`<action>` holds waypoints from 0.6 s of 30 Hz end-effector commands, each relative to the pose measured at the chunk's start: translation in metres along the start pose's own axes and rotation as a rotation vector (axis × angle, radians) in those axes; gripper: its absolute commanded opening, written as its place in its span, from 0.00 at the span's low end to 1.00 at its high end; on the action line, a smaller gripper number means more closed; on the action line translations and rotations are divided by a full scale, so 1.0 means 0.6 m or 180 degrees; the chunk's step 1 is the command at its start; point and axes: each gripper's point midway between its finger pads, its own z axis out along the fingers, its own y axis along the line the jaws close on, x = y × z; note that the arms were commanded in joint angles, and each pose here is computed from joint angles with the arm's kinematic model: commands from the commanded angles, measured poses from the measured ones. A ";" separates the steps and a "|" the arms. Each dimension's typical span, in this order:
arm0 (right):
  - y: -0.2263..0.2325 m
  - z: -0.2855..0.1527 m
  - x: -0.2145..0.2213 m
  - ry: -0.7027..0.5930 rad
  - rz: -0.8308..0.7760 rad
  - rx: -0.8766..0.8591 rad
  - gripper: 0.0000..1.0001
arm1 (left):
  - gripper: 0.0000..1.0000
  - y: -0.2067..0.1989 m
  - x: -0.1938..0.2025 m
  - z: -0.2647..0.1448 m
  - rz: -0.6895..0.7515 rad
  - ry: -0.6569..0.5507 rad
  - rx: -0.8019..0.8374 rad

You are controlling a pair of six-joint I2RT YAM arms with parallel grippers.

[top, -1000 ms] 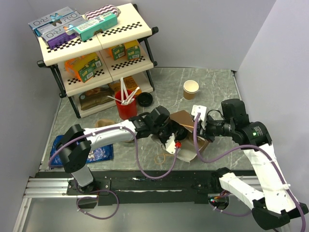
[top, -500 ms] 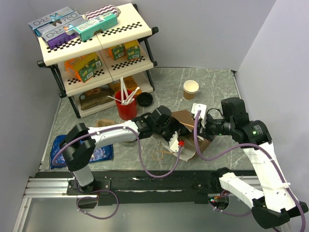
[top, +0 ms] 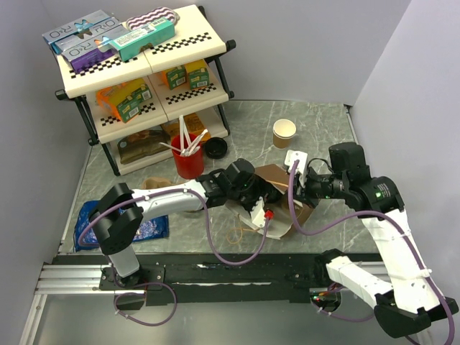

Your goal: Pack the takeout coffee

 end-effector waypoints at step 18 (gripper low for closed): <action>0.008 -0.012 -0.036 -0.0165 -0.0033 -0.0115 0.00 | 0.01 0.029 0.040 0.042 -0.0391 0.0045 -0.0160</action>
